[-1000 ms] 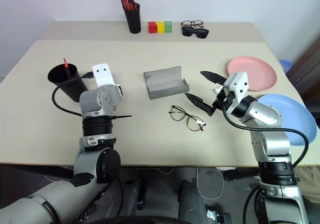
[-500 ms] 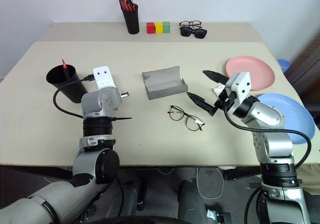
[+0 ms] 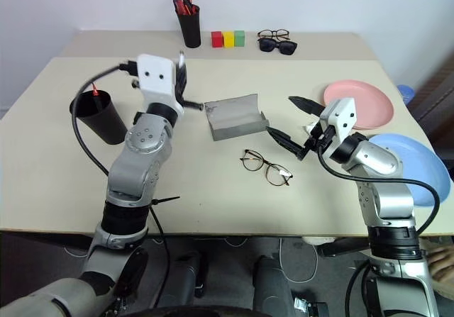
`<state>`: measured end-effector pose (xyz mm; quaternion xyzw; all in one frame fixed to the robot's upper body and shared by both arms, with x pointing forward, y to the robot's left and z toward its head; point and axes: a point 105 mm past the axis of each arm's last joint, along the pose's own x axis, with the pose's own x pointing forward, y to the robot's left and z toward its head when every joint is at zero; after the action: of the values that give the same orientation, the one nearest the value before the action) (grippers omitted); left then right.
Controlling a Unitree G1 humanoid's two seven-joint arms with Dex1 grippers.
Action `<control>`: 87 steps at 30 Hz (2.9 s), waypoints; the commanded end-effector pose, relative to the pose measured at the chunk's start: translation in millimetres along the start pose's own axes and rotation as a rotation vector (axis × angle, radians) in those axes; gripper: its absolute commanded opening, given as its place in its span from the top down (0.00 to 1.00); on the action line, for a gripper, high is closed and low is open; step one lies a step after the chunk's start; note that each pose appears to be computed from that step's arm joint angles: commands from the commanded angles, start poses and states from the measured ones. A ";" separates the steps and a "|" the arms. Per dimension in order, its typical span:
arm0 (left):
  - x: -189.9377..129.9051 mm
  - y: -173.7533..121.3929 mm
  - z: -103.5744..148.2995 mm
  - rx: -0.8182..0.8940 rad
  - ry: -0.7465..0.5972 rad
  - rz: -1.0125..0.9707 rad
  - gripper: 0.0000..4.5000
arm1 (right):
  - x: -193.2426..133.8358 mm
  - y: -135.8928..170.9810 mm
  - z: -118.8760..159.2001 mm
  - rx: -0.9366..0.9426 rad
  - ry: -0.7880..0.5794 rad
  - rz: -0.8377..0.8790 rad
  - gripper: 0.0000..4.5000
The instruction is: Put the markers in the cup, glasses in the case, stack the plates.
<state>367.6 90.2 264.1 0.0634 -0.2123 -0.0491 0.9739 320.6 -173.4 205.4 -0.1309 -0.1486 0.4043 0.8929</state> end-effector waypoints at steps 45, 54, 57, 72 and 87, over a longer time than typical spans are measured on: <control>-10.6 110.6 -18.9 0.206 -0.110 0.305 0.32 | 30.9 17.9 22.8 0.100 -0.179 0.131 0.00; 6.9 -28.5 -14.6 -0.101 0.261 -0.715 0.32 | -7.6 13.9 10.0 0.046 -0.037 -0.001 0.00; 12.2 -54.6 -35.1 0.005 0.360 -0.888 0.32 | -28.2 13.9 6.2 0.018 0.014 -0.078 0.00; 22.6 -119.2 -108.2 0.215 0.687 -1.093 0.60 | -83.2 33.0 20.0 -0.045 0.094 -0.350 0.00; 8.2 -102.0 -103.9 0.219 0.699 -1.263 0.99 | -77.0 30.6 19.0 -0.043 0.093 -0.352 0.00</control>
<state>414.0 -5.5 143.6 0.2806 0.2038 -0.5395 0.7672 243.4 -213.5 193.4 -0.1359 -0.1220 0.2254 0.9570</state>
